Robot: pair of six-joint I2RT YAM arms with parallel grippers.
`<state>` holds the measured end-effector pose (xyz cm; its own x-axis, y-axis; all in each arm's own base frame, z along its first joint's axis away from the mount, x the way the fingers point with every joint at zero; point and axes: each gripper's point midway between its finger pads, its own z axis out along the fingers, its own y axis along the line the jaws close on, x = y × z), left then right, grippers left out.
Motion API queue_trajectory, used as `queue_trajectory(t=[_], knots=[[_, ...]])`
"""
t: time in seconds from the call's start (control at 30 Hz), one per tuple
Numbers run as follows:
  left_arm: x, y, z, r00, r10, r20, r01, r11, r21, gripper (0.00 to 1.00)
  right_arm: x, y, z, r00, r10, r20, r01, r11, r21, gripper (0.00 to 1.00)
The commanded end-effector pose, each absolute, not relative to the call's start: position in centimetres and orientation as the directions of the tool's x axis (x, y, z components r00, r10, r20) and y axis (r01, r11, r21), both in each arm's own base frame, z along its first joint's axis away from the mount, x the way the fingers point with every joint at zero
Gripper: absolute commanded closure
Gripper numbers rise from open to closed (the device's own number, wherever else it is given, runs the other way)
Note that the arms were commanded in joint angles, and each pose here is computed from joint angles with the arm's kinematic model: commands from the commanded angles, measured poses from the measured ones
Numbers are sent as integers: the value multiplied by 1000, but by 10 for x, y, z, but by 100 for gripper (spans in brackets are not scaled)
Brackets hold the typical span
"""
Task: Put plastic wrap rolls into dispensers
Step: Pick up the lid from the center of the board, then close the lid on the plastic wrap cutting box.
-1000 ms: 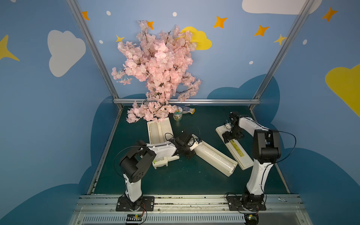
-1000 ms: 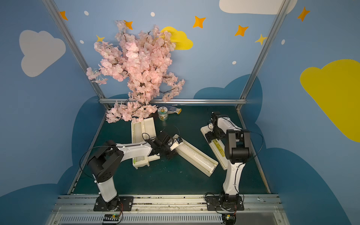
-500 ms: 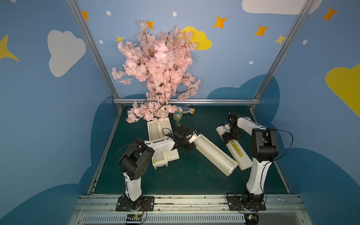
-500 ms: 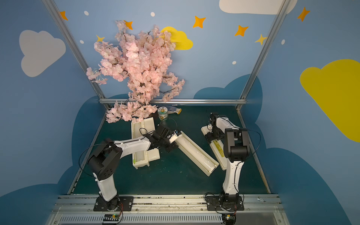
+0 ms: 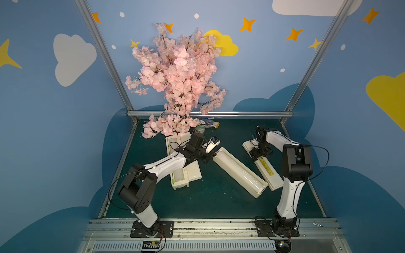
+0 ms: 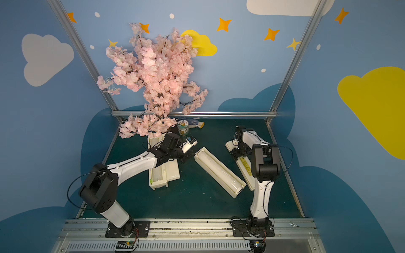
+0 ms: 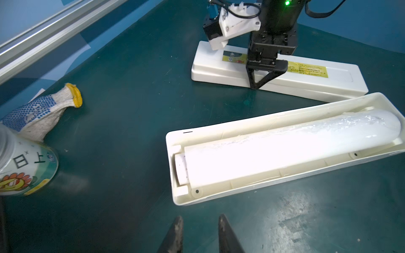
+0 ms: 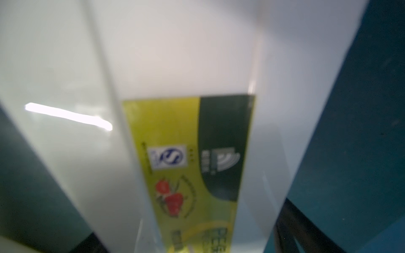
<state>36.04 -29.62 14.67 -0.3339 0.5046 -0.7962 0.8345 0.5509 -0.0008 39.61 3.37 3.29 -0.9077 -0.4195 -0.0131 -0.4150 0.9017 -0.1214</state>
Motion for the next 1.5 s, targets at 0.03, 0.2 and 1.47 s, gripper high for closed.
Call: queue_trajectory(t=[0.03,0.2,1.47], knots=[[363,-281,155,-336,474,-814,821,570,-7,70,403,60,96,-852,-502,-149,-486,864,-132,26],[365,-271,162,-330,458,-825,813,583,-1,70,387,82,124,-803,-582,-131,-564,812,-151,27],[353,-255,156,-330,452,-829,811,585,-3,70,310,200,89,-708,-706,20,-706,706,-62,27]])
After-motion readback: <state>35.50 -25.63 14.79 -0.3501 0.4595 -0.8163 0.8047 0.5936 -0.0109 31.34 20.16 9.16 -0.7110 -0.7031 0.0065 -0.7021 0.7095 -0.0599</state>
